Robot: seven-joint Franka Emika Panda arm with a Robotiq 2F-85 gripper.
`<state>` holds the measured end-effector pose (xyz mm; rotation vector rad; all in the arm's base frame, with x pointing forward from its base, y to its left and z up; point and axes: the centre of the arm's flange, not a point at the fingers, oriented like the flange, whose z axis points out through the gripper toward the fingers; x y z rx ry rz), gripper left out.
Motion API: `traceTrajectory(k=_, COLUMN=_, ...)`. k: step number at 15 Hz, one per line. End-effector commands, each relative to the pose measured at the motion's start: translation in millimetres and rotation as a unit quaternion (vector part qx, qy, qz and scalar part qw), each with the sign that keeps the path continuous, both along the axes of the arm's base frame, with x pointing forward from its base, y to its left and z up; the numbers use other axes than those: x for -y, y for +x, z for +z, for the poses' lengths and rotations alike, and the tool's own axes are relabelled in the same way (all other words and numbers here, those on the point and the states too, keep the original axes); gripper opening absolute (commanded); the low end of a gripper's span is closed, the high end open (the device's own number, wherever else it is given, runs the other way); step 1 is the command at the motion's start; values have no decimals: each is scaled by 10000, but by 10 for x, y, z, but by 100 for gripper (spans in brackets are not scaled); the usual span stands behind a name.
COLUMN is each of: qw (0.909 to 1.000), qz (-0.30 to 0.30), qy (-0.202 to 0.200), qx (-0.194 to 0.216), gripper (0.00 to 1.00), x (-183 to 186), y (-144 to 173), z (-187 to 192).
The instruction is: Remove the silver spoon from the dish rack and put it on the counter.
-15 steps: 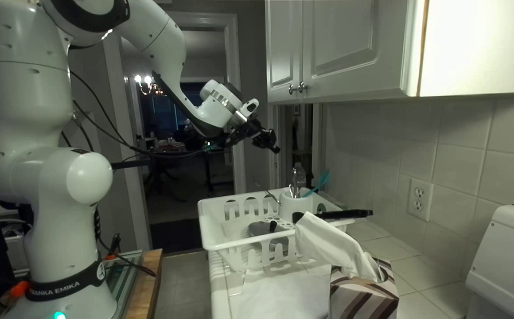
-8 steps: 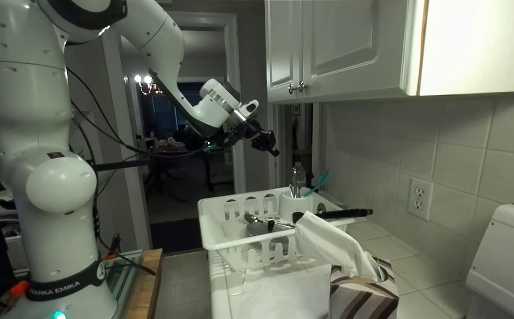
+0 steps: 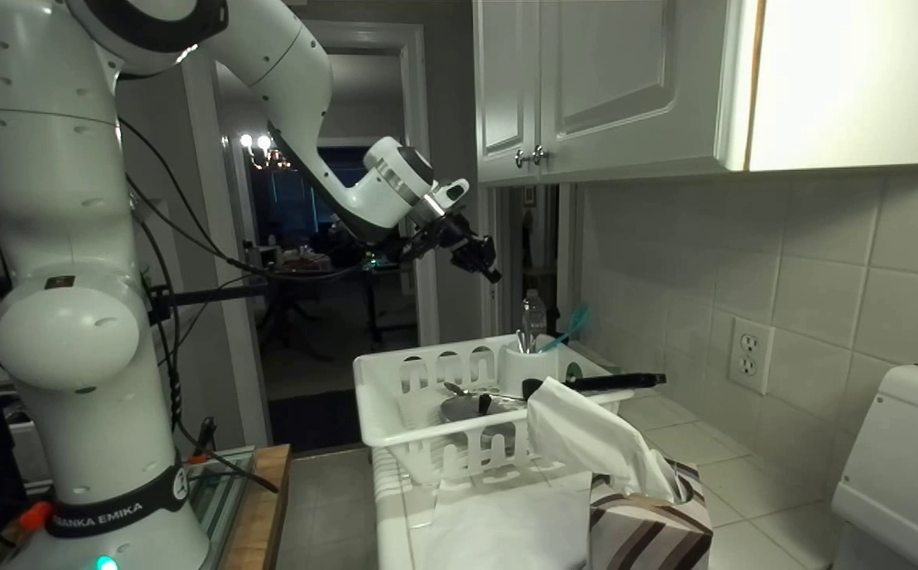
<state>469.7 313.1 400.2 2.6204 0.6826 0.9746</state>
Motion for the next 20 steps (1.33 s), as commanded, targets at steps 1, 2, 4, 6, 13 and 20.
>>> traceTrajectory(k=1, qw=9996, qz=17, qy=150, qx=-248, gripper=3, x=24, y=-30, z=35)
traceTrajectory(k=2, qw=9994, qz=22, qy=168, qx=-291, gripper=3, x=24, y=-36, z=35)
traceTrajectory(k=4, qw=9992, qz=3, qy=202, qx=-340, gripper=3, x=31, y=-53, z=44)
traceTrajectory(k=6, qw=9989, qz=3, qy=186, qx=-419, gripper=3, x=43, y=-55, z=42)
traceTrajectory(k=13, qw=9883, qz=172, qy=418, qx=-1455, gripper=69, x=151, y=41, z=-421)
traceTrajectory(k=20, qw=9736, qz=-546, qy=1390, qx=-1726, gripper=100, x=387, y=211, z=-1197)
